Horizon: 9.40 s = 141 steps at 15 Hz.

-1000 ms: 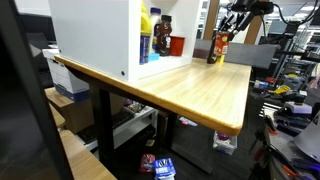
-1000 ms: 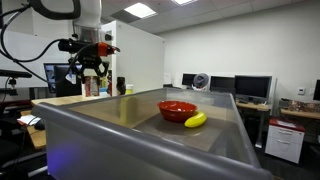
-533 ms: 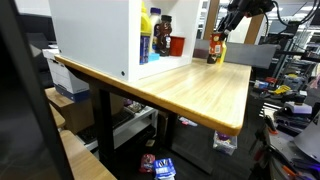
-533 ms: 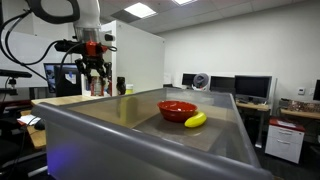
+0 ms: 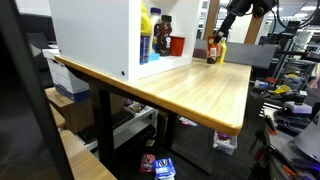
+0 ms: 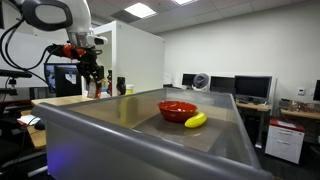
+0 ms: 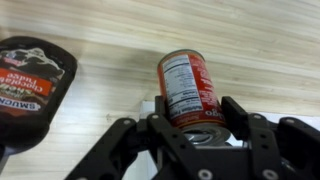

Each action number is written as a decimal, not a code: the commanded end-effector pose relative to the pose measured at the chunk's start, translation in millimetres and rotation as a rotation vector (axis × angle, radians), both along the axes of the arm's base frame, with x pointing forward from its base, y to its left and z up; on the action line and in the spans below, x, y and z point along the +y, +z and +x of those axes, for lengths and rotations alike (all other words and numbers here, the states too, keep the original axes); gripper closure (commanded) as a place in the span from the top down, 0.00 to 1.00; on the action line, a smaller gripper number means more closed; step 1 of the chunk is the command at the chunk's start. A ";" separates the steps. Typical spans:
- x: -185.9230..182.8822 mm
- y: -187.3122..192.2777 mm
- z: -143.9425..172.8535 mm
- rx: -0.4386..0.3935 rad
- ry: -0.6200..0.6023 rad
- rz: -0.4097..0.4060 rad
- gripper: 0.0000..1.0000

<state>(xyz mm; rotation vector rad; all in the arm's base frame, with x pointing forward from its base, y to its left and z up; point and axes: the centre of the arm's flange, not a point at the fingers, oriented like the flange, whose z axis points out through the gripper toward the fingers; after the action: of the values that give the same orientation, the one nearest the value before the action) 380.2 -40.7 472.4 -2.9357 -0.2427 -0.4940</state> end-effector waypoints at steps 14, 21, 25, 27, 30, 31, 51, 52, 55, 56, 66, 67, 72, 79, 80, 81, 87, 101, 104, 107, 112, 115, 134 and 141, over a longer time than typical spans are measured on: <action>-27.5 -4.2 -20.8 0.023 -0.645 -0.011 0.34; -37.4 -10.4 -24.7 0.070 -0.472 -0.080 0.34; -31.9 -11.8 -18.1 0.047 -0.273 -0.093 0.34; -31.5 -13.8 -15.6 0.048 -0.181 -0.102 0.34; -31.0 -17.5 -12.8 0.045 -0.042 -0.112 0.34; -31.3 -19.2 -11.6 0.042 0.002 -0.114 0.34; -31.5 -0.7 -0.3 -0.179 1.043 -0.071 0.34; -31.8 0.1 -1.1 -0.197 1.085 -0.056 0.34; -32.0 1.3 -3.0 -0.233 1.191 -0.014 0.34; -31.7 2.0 -3.6 -0.246 1.219 0.000 0.34; -25.1 8.0 -3.0 -0.300 1.406 -0.012 0.34; -23.5 9.1 -2.2 -0.303 1.423 -0.037 0.34; -6.4 2.6 8.1 -0.254 1.495 -0.167 0.34; 5.9 -16.6 23.0 -0.166 1.575 -0.132 0.34; 6.0 -19.0 23.8 -0.163 1.575 -0.136 0.34; 5.6 -20.4 24.5 -0.165 1.574 -0.141 0.34; -0.4 -24.2 30.4 -0.152 1.550 -0.147 0.34; -28.6 -51.7 46.0 -0.032 1.418 0.034 0.84; -31.8 -46.4 42.2 -0.019 1.316 0.012 0.97; -33.3 -37.4 33.9 -0.027 1.228 0.010 1.00; -24.9 -9.2 13.3 -0.036 1.031 -0.011 1.00; -16.2 7.5 1.6 -0.024 0.902 -0.011 1.00; 36.6 -1.5 -14.9 -0.067 0.033 -0.025 1.00; 24.6 -4.4 -12.9 -0.154 -0.315 -0.075 1.00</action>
<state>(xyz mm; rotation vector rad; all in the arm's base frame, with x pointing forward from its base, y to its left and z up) 370.4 -16.7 477.2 -2.9696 0.0034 -0.7005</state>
